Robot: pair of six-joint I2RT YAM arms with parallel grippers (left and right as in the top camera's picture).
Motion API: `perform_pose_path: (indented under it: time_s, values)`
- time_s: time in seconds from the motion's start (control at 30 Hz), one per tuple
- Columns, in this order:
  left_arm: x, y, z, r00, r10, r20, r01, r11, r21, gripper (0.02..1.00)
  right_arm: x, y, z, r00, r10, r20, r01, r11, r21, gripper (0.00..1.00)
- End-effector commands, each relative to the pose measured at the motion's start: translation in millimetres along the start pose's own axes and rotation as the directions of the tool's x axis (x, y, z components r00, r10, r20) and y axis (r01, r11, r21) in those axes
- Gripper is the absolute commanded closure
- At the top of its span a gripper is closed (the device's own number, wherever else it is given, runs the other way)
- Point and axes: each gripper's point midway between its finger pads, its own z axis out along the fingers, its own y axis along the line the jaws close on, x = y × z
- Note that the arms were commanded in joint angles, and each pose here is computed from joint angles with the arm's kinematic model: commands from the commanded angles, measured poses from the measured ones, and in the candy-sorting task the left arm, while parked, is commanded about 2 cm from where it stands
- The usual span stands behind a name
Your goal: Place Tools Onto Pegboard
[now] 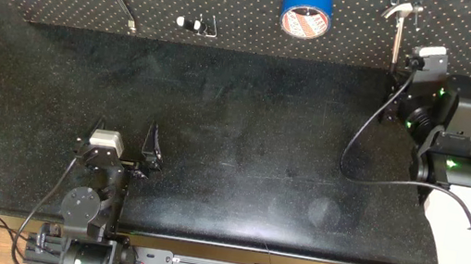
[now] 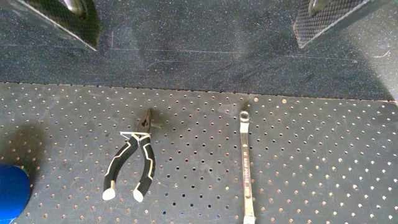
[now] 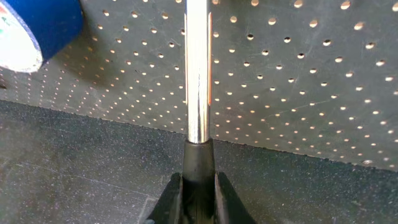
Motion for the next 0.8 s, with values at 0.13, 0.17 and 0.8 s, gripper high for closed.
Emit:
perform_pose_path:
  time_s: [0.13,0.17,0.8]
  values:
    - [1.0,0.0,-0.2,1.000,0.009,-0.001,-0.009,1.000,0.001,0.023,35.7,-24.0,3.5,0.993,0.029,-0.110,-0.014,0.991,0.133,0.020]
    - [1.0,0.0,-0.2,1.000,0.009,-0.001,-0.009,1.000,0.001,0.023,43.4,-23.6,3.8,0.992,0.033,-0.124,-0.017,0.991,0.133,0.020]
    - [1.0,0.0,-0.2,1.000,0.009,-0.001,-0.009,1.000,0.001,0.023,102.0,41.8,-101.4,0.891,-0.061,0.450,0.046,0.998,0.045,0.025]
